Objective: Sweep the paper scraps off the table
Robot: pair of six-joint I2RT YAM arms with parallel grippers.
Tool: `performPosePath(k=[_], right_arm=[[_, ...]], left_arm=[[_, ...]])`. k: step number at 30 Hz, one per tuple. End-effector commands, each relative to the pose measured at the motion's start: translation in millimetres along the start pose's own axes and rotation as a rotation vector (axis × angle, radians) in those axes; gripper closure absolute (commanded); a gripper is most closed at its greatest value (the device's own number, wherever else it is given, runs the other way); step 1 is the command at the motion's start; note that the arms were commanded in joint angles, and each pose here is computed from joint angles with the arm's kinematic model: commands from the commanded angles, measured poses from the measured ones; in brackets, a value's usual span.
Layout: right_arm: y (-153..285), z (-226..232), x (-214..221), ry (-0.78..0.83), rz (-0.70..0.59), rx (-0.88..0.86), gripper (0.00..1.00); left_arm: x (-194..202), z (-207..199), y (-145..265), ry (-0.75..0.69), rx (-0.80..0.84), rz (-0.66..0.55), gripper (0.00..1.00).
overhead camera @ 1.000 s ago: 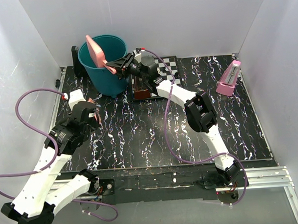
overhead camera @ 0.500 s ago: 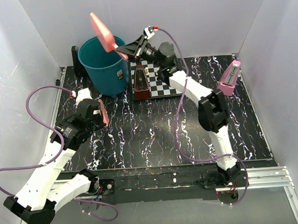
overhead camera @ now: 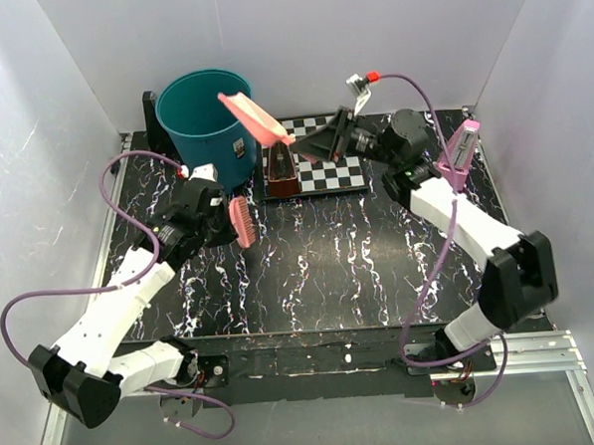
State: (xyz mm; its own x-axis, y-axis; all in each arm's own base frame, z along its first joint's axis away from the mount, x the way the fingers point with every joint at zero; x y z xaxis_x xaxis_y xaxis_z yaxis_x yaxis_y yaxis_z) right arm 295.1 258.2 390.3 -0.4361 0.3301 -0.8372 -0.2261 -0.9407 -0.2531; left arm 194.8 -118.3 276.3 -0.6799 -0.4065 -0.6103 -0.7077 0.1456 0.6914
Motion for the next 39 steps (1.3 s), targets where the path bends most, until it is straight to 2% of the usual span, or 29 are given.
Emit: performPosePath(k=[1,7,14,17,23,27,34,35,37,38,39], right_arm=[[37,2,22,0.254,0.099,0.194,0.99],[95,-4,60,0.372,0.167,0.541,0.99],[150,-18,117,0.339,0.289,0.882,0.99],[167,-25,146,0.304,0.395,0.99,0.99],[170,-32,179,0.375,0.607,1.143,0.99],[164,-40,187,0.363,0.723,1.242,0.99],[151,-54,195,0.383,0.848,1.373,0.99],[150,-53,194,0.38,0.84,1.389,0.97],[149,-52,194,0.375,0.836,1.393,0.82],[149,-51,193,0.371,0.824,1.39,0.73],[150,-49,192,0.364,0.807,1.387,0.55]], left_arm=[[-5,-15,-4,0.003,0.092,0.009,1.0],[-3,-20,-15,0.01,0.109,0.027,1.0],[7,-27,-38,0.017,0.128,0.104,1.0],[10,-29,-44,0.026,0.136,0.122,1.0],[13,-29,-49,0.016,0.126,0.137,1.0],[13,-28,-48,0.008,0.126,0.134,1.0],[14,-22,-44,-0.01,0.112,0.128,1.0],[14,-22,-44,-0.012,0.108,0.128,1.0],[15,-20,-45,-0.013,0.102,0.134,1.0],[15,-20,-44,-0.013,0.103,0.133,1.0],[16,-20,-44,-0.015,0.104,0.135,1.0]])
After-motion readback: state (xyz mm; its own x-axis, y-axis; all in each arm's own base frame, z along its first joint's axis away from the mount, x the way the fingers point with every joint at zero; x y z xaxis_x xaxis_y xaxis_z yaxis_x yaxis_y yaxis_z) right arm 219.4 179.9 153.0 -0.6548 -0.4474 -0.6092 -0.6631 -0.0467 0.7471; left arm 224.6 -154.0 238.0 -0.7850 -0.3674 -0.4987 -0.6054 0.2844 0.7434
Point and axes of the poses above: each gripper's point midway between its finger pads, its own y axis back along the fingers, its own z axis along the line the jaws close on, x = y × z, the point moved 9 cm from there along y, back along the fingers, and after that the axes turned 13 degrees about y, right-handed, at the moved point
